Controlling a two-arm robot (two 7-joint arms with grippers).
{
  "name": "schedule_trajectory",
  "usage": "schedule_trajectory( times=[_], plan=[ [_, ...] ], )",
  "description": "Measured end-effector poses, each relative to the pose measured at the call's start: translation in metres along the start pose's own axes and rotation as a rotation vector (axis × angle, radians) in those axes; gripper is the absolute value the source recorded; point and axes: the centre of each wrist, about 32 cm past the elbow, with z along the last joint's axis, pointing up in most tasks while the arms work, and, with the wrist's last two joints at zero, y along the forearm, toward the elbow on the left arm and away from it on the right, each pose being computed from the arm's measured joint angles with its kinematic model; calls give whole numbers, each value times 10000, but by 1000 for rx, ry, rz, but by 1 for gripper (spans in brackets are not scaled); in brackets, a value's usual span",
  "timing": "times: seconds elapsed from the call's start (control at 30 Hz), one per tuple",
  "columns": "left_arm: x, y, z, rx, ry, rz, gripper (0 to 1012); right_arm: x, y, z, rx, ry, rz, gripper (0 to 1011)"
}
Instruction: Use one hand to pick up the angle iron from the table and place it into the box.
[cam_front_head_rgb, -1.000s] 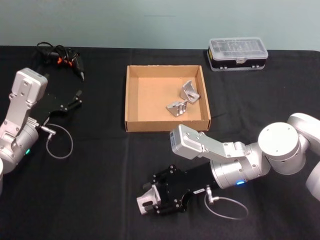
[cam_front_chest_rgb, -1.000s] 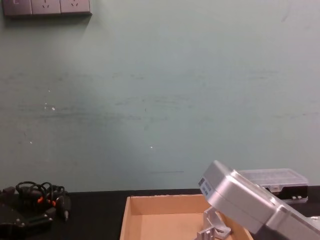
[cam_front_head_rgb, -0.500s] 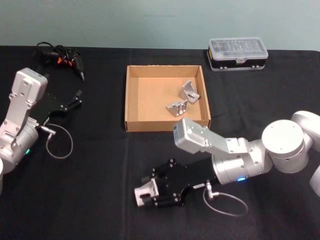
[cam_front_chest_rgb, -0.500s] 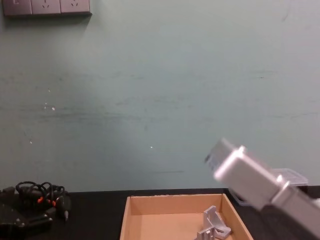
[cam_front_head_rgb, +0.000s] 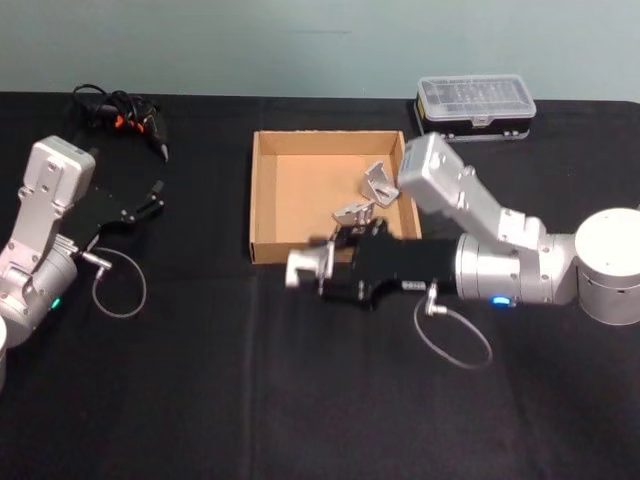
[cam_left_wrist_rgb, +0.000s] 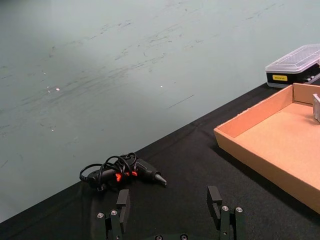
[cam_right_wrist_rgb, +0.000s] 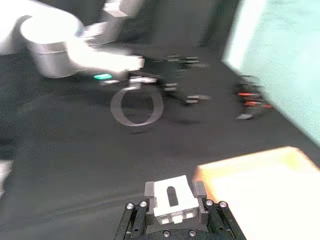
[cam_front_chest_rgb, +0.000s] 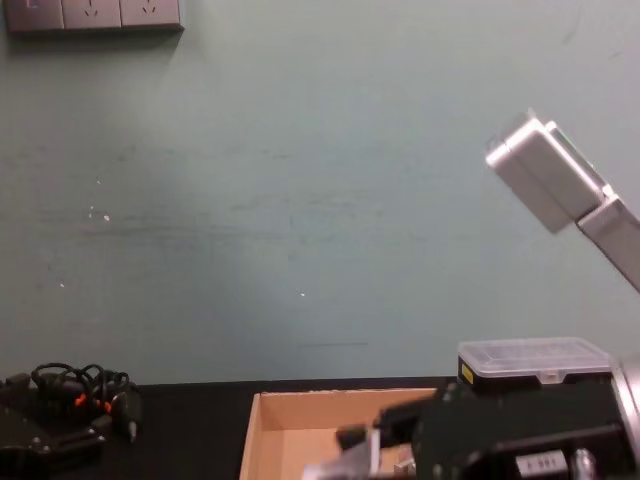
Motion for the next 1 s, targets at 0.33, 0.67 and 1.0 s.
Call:
schedule_trajectory(
  times=[0.33,0.67,1.0],
  plan=[
    [0,0,0,0,0,0,1011,80,164,-150,16,75,-321,474],
    [0,0,0,0,0,0,1011,134,453,-171,-3,75,-389,474],
    [0,0,0,0,0,0,1011,181,664,-177,-12,94,-458,474]
  ],
)
